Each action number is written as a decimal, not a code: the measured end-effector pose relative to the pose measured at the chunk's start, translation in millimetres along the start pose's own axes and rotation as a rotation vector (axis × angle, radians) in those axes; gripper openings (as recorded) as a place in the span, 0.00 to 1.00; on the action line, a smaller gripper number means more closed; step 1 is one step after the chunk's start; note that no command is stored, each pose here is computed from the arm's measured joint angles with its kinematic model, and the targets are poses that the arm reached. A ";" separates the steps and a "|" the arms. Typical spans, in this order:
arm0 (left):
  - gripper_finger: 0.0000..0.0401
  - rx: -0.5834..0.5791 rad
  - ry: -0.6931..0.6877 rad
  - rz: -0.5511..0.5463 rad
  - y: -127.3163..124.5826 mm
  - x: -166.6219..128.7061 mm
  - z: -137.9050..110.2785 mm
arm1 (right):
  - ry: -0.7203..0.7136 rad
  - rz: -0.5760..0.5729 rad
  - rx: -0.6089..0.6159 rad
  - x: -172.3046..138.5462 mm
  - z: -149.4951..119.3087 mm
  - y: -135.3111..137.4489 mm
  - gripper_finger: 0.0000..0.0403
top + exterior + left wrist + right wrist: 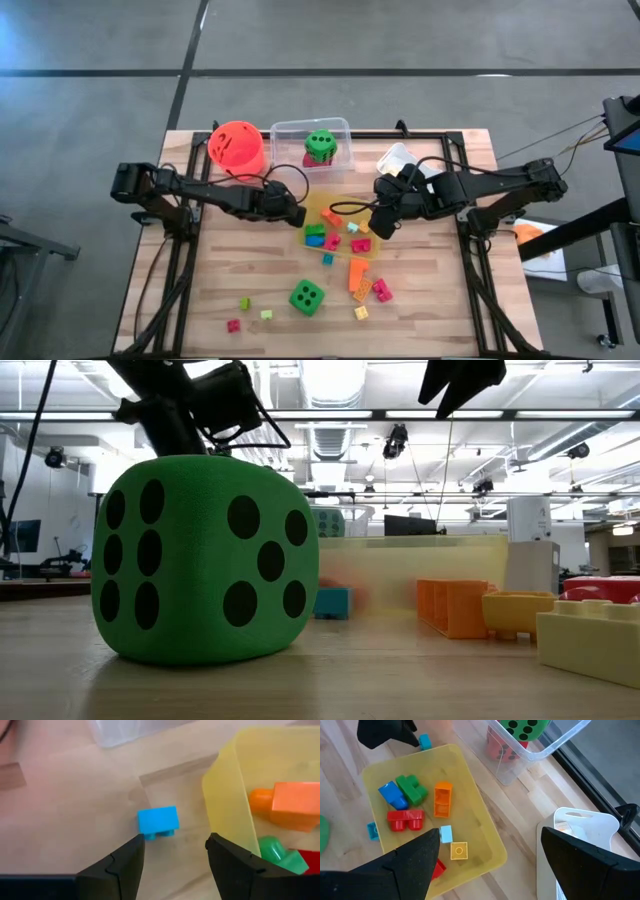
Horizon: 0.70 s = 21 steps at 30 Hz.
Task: Pick & Place Toys
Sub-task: Put the blue game piece into the yellow bin
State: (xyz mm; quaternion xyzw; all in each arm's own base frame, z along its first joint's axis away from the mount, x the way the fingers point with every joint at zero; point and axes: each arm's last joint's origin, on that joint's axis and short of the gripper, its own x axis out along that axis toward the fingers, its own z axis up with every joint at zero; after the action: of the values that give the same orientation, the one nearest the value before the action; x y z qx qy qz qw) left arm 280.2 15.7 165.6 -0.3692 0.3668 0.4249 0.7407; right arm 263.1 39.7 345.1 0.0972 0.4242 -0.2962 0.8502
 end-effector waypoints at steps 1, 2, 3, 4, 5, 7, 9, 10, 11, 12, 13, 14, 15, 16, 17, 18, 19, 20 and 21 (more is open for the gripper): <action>0.52 0.000 -0.009 0.006 0.5 0.3 0.6 | 0.000 0.000 0.000 0.0 0.0 0.0 0.85; 0.52 0.001 -0.013 0.011 1.3 0.7 1.1 | 0.000 0.000 0.000 0.0 0.0 0.0 0.85; 0.52 -0.002 -0.014 0.015 2.1 1.4 2.0 | 0.000 0.000 0.000 0.0 0.0 0.0 0.85; 0.52 -0.004 -0.014 0.021 2.5 3.1 2.4 | 0.000 0.000 0.000 -0.1 0.1 0.0 0.85; 0.52 -0.004 -0.012 0.026 2.7 4.7 2.7 | 0.000 0.000 0.000 -0.1 0.1 0.0 0.85; 0.52 0.003 0.004 0.028 2.6 8.8 2.3 | 0.000 0.001 0.000 0.0 0.0 0.0 0.85; 0.52 0.009 0.026 -0.014 -0.7 11.8 3.0 | 0.000 0.001 0.001 -0.1 0.1 0.0 0.85; 0.52 0.020 0.036 -0.029 -1.9 13.1 2.9 | 0.000 0.001 0.000 -0.1 0.1 0.0 0.85; 0.52 0.035 0.038 -0.044 -3.5 14.5 2.8 | 0.001 0.002 0.001 0.0 0.1 0.0 0.85; 0.52 0.052 0.034 -0.059 -5.2 15.5 3.2 | 0.002 0.004 0.000 -0.1 0.0 0.1 0.85; 0.52 0.064 0.032 -0.067 -6.2 15.7 3.6 | 0.003 0.004 0.000 -0.1 0.0 0.1 0.85; 0.52 0.062 0.032 -0.067 -6.5 15.4 3.8 | 0.003 0.004 0.000 -0.1 0.0 0.1 0.85; 0.52 0.047 0.026 -0.068 -6.9 14.9 4.7 | 0.004 0.004 0.000 -0.1 -0.1 0.1 0.85; 0.52 0.031 0.019 -0.067 -7.1 14.7 5.3 | 0.004 0.004 0.000 -0.1 -0.1 0.1 0.85; 0.52 0.026 0.017 -0.060 -6.4 14.7 5.5 | 0.005 0.005 0.000 -0.1 -0.2 0.1 0.85; 0.52 0.025 0.017 -0.052 -5.5 15.0 5.5 | 0.008 0.007 0.002 -0.1 -0.2 0.1 0.85; 0.53 0.022 0.016 -0.053 -5.6 14.9 5.8 | 0.009 0.009 0.003 -0.1 -0.3 0.1 0.85; 0.54 0.021 0.014 -0.055 -5.8 15.0 5.9 | 0.010 0.009 0.003 -0.1 -0.4 0.1 0.85; 0.55 0.021 0.014 -0.055 -5.8 14.9 5.9 | 0.010 0.009 0.002 -0.1 -0.4 0.1 0.85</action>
State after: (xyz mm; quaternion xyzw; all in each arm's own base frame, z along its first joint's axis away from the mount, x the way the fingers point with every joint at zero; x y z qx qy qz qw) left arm 292.3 24.0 156.9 -0.3746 0.3662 0.3978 0.7532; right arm 262.9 40.0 344.9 0.1017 0.4277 -0.2924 0.8492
